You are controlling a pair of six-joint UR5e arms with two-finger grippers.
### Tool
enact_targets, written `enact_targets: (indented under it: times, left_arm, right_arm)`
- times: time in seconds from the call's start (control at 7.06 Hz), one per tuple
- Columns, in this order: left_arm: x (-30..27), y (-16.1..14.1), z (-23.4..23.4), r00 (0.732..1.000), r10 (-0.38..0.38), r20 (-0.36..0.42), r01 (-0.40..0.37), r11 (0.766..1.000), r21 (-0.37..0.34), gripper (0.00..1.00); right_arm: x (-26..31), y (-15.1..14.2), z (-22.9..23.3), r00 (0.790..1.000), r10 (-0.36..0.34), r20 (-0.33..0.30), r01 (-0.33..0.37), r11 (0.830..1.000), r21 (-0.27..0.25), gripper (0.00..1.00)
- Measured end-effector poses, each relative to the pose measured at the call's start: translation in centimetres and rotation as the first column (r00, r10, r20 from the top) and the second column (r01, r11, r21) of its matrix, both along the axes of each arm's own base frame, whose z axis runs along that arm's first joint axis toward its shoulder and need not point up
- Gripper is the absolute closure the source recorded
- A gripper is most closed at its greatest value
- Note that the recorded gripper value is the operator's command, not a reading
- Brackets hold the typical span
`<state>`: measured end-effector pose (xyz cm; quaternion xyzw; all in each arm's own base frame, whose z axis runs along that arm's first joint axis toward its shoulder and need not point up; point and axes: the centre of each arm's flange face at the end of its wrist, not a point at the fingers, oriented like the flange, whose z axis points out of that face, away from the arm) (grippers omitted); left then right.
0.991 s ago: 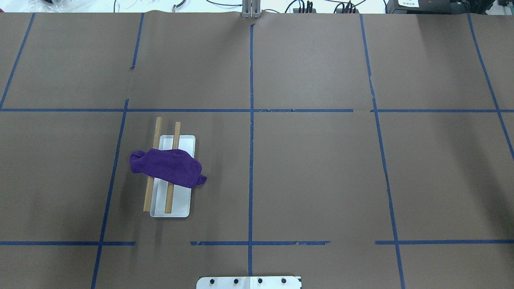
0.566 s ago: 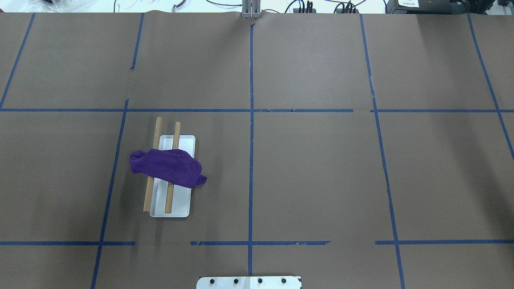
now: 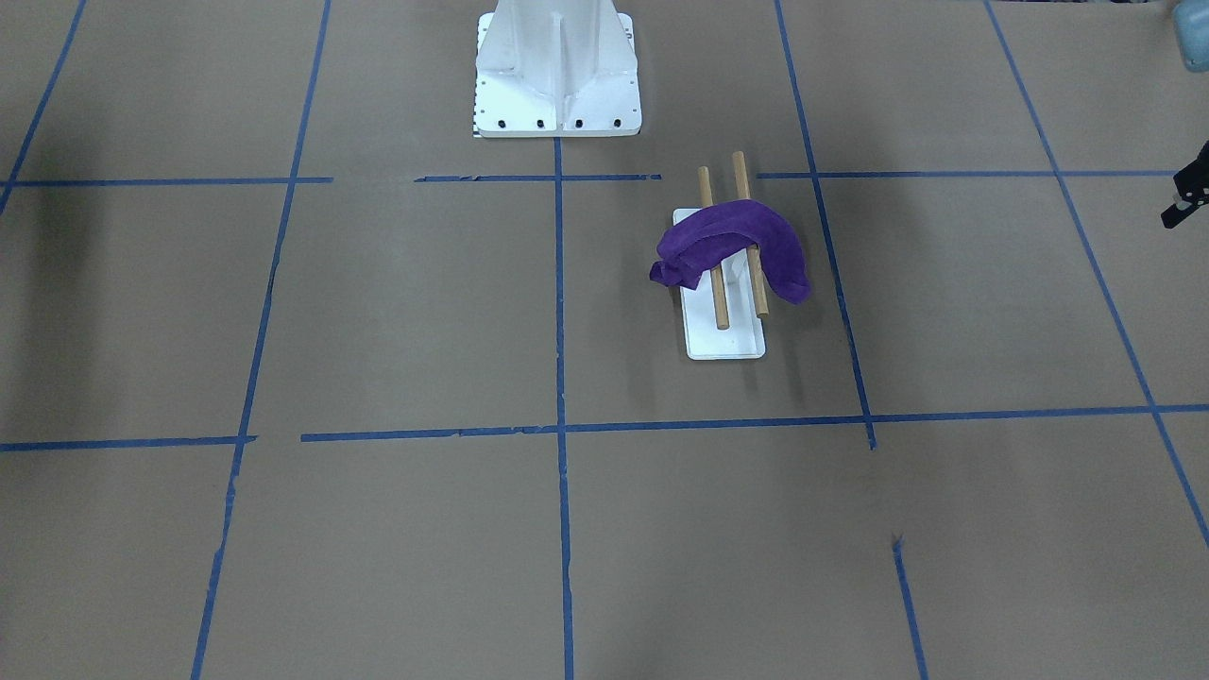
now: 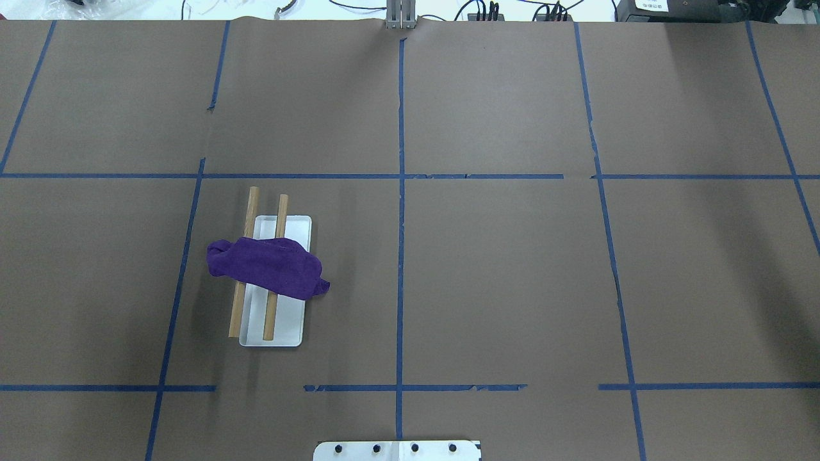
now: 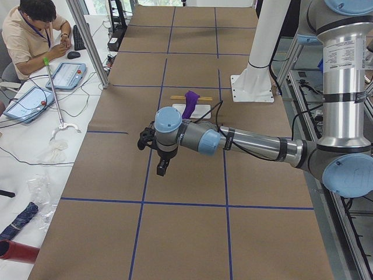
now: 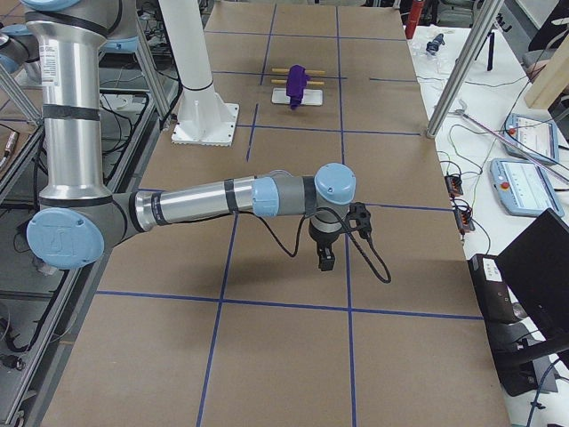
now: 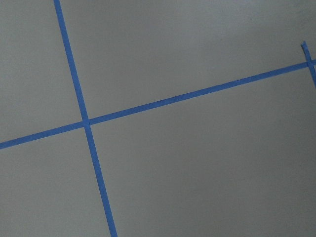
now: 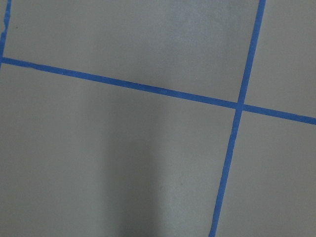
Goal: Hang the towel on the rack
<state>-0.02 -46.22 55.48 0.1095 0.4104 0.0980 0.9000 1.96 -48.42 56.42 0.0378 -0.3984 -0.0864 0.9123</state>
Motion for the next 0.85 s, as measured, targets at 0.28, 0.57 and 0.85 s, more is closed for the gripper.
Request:
enact_targets:
  times: [0.28, 0.57, 0.85]
  left_arm:
    - [0.1, 0.1, 1.2, 1.0, 0.003, 0.004, -0.003, 1.0, -0.026, 0.0]
    - [0.4, -0.5, 4.0, 1.0, 0.008, 0.011, -0.007, 0.996, -0.084, 0.0]
    - [0.4, -1.2, 4.1, 1.0, 0.006, 0.011, -0.005, 0.996, -0.086, 0.0]
  right_arm:
    - [-0.2, 0.0, 0.4, 1.0, -0.002, -0.007, 0.002, 1.0, -0.01, 0.0]
    - [-1.7, 0.0, 1.3, 0.999, -0.031, -0.012, 0.03, 0.999, -0.03, 0.0]
    - [-2.7, -0.2, 1.6, 0.999, -0.037, -0.01, 0.036, 0.998, -0.052, 0.0]
